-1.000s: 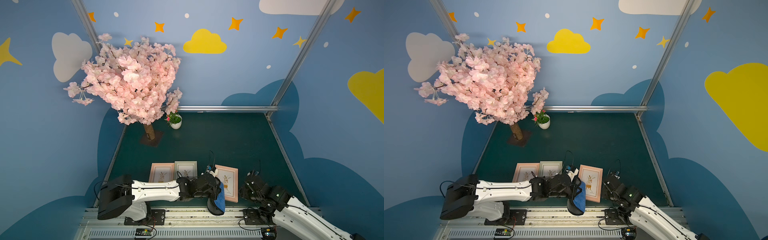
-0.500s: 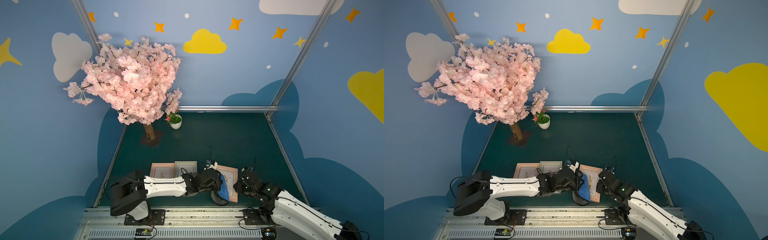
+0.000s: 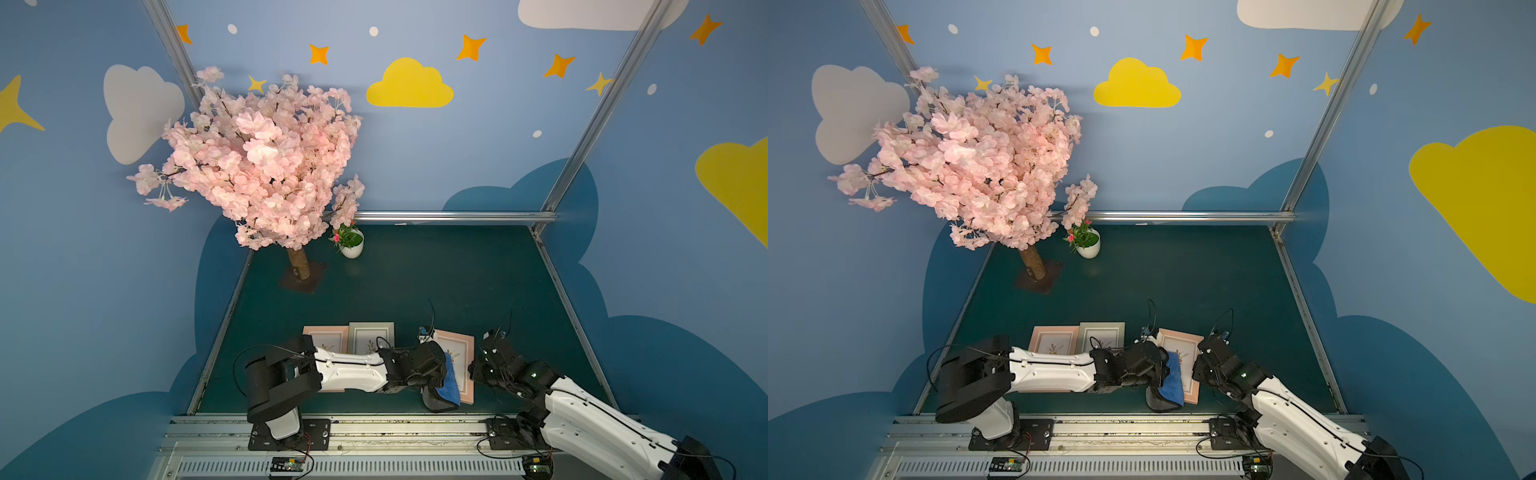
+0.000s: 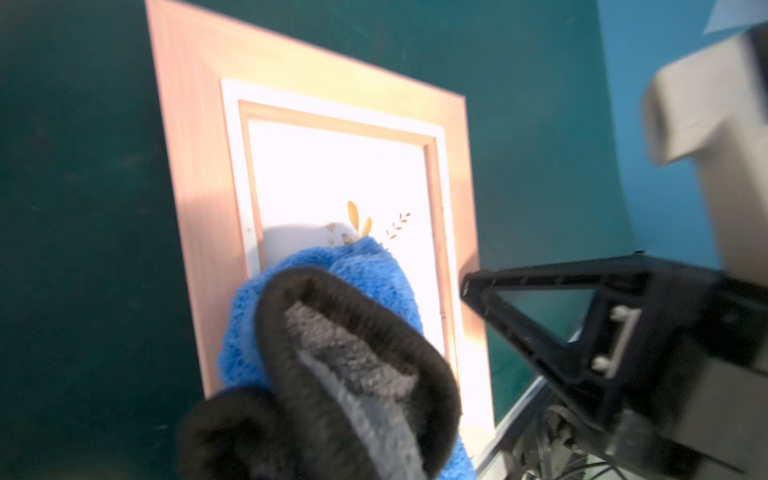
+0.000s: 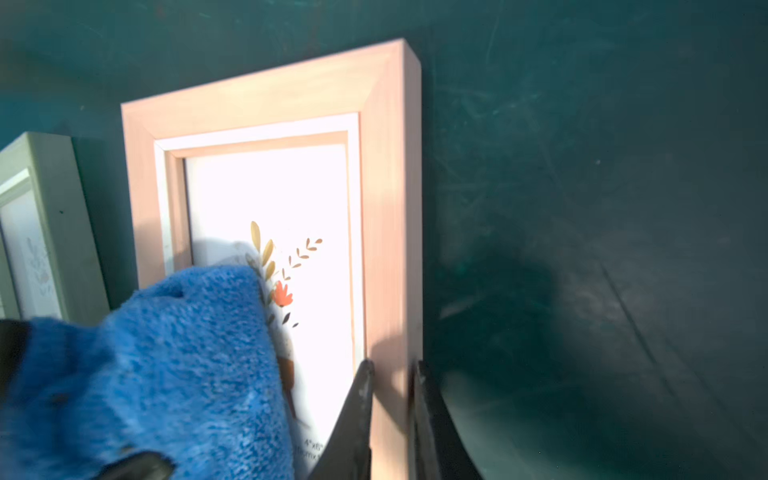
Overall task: Wipe the picture frame with a cloth
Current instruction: Wipe the dirt from the picture frame.
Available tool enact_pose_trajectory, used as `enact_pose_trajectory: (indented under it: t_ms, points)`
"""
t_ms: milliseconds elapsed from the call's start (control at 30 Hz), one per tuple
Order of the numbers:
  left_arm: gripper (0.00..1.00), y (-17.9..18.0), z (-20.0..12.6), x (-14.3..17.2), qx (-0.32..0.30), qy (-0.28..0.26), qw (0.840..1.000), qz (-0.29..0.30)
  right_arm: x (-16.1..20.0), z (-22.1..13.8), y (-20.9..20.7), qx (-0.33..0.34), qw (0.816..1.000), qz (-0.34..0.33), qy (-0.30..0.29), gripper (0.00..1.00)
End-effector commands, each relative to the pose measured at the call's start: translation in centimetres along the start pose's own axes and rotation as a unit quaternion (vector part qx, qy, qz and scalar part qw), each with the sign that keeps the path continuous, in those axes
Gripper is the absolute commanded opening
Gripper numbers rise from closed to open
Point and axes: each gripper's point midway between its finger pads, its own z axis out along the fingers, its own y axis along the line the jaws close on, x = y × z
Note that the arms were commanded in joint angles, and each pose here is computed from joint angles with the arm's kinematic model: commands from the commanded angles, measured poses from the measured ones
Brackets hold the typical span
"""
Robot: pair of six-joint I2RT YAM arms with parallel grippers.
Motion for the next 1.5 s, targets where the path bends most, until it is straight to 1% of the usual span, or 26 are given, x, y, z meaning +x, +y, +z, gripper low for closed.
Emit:
enact_pose_trajectory:
  t_ms: [0, 67, 200, 400, 567, 700, 833, 933, 1333, 1467]
  points:
    - [0.03, 2.3, 0.9, 1.5, -0.059, 0.031, 0.998, -0.001, 1.3, 0.8, -1.3, 0.017, 1.0, -0.011, 0.024, 0.17]
    - [0.03, 2.8, 1.5, 1.5, -0.073, 0.034, 0.997, -0.005, 1.4, 0.9, -1.3, 0.015, 0.999, -0.015, 0.025, 0.17]
    - [0.03, 4.0, 2.5, 1.0, -0.097, 0.048, 0.993, -0.034, 1.6, 1.0, -1.4, 0.016, 0.999, -0.022, 0.031, 0.17]
    - [0.03, 5.5, 3.8, -2.0, -0.115, 0.035, 0.991, -0.055, 2.0, 1.3, -1.4, 0.011, 0.999, -0.026, 0.037, 0.15]
    - [0.03, 5.7, 4.8, -5.0, -0.105, 0.014, 0.993, -0.056, 2.0, 1.3, -1.6, 0.016, 0.999, -0.024, 0.038, 0.14]
    - [0.03, 5.5, 5.4, -5.7, -0.105, 0.02, 0.993, -0.056, 2.0, 1.4, -1.6, 0.018, 0.999, -0.024, 0.041, 0.14]
    - [0.03, 5.5, 5.6, -5.3, -0.1, 0.028, 0.993, -0.063, 1.9, 1.4, -1.6, 0.019, 0.999, -0.022, 0.039, 0.13]
    - [0.03, 5.7, 5.0, -4.5, -0.101, 0.036, 0.992, -0.067, 1.8, 1.5, -1.6, 0.019, 0.999, -0.02, 0.038, 0.13]
    - [0.03, 6.7, 0.7, 1.4, -0.132, 0.102, 0.984, -0.065, 1.3, 2.1, -1.5, 0.033, 0.999, -0.018, 0.037, 0.13]
    - [0.03, 6.5, -0.6, 2.9, -0.134, 0.117, 0.982, -0.064, 1.1, 2.3, -1.3, 0.034, 0.998, -0.021, 0.038, 0.12]
